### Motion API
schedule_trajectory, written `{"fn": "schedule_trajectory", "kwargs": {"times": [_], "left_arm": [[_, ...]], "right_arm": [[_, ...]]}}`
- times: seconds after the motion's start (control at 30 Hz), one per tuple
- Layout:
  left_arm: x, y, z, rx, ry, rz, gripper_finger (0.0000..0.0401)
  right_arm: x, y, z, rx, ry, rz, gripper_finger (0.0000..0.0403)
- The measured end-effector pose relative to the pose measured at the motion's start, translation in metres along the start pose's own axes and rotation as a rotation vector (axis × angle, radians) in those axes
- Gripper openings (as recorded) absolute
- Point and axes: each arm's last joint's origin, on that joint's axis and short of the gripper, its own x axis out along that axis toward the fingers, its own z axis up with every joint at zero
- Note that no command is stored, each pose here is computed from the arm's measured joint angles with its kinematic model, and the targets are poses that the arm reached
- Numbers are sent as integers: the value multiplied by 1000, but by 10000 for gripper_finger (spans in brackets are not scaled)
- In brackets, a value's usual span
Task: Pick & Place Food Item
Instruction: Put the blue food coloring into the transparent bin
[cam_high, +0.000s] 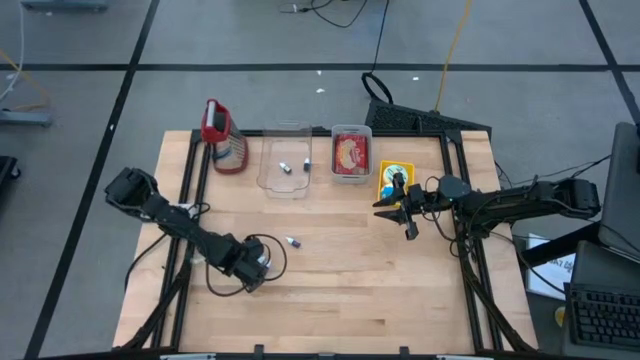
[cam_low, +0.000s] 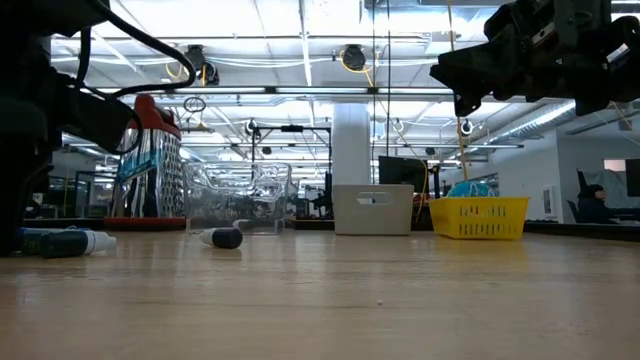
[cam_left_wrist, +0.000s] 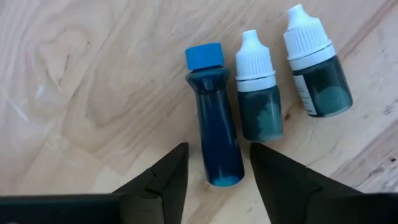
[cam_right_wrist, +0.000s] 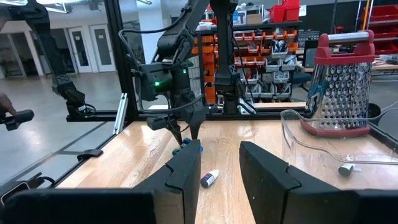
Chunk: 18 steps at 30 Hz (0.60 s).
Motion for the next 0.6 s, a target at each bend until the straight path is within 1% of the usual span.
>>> {"fn": "schedule_trajectory", "kwargs": {"times": [0.1,0.27,0.37,0.47,0.6], "left_arm": [[0,0,1,-14,12,-4,150],[1,1,4,-22,4,-2,95],[1,2,6,-10,3,-1,72],[0,4,8,5,5,-3,60],[-5,7,12,-7,-23,-11,59]], "right_arm": [[0,0,0,-1,0,0,100],[0,0,0,-1,0,0,100],[0,0,0,-1,0,0,100],[0,0,0,-1,0,0,100],[0,0,0,-1,0,0,100]]}}
